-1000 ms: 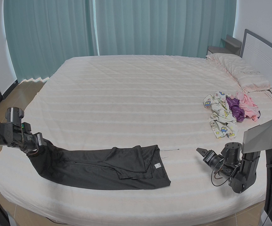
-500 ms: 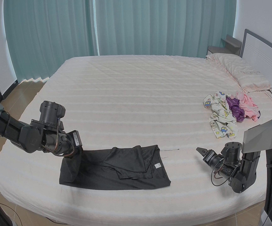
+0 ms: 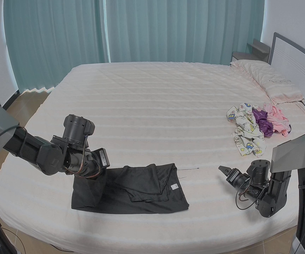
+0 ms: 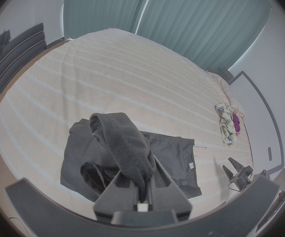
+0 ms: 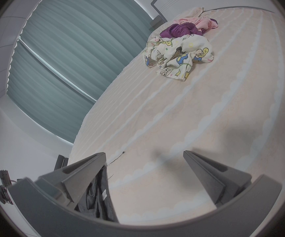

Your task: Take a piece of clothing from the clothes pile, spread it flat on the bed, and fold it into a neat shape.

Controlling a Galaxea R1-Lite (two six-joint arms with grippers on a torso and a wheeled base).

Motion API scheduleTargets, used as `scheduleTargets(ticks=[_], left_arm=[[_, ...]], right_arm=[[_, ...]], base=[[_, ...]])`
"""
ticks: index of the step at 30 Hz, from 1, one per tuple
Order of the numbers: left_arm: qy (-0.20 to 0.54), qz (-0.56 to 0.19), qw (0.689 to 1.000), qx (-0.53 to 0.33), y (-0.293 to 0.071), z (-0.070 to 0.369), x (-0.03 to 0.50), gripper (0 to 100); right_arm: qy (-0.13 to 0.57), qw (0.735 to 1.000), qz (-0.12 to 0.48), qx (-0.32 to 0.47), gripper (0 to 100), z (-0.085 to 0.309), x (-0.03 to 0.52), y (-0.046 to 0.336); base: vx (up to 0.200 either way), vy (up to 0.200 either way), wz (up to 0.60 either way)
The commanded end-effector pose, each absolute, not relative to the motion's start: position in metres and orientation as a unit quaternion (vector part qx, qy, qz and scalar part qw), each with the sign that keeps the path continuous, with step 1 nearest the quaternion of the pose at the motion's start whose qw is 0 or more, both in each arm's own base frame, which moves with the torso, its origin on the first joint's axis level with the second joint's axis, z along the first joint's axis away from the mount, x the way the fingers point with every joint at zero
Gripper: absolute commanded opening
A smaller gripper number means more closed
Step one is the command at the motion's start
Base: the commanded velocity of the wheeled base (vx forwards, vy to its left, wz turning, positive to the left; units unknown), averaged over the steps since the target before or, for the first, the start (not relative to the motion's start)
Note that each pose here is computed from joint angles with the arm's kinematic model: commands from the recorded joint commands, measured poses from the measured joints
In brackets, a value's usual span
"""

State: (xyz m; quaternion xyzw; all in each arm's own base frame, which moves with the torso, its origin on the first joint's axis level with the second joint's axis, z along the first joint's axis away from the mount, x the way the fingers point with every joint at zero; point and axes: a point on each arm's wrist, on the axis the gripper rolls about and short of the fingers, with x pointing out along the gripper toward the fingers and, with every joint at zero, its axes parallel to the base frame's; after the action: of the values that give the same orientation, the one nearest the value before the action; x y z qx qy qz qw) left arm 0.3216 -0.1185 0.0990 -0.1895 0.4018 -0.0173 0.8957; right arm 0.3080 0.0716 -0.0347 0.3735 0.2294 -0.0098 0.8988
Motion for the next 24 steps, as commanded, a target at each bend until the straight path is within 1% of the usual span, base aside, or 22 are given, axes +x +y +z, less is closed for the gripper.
scheduleTargets(ticks=[1, 9, 17, 24], left_arm=[[0.409, -0.021, 0.893, -0.185, -0.124, 0.093, 0.324, 0], [0.414, -0.028, 0.892, -0.180, -0.134, 0.084, 0.330, 0], [0.430, -0.045, 0.886, -0.167, -0.153, 0.071, 0.330, 0], [0.430, -0.044, 0.887, -0.163, -0.164, 0.057, 0.349, 0]], right_arm=[[0.225, 0.899, -0.008, 0.375, 100, -0.034, 0.308, 0.071], [0.226, 0.899, -0.009, 0.374, 100, -0.035, 0.309, 0.071], [0.226, 0.899, -0.009, 0.374, 100, -0.035, 0.309, 0.071], [0.227, 0.899, -0.009, 0.374, 100, -0.035, 0.309, 0.071]], base=[[0.000, -0.200, 0.00], [0.000, -0.200, 0.00], [0.000, 0.000, 0.00], [0.000, 0.000, 0.00]])
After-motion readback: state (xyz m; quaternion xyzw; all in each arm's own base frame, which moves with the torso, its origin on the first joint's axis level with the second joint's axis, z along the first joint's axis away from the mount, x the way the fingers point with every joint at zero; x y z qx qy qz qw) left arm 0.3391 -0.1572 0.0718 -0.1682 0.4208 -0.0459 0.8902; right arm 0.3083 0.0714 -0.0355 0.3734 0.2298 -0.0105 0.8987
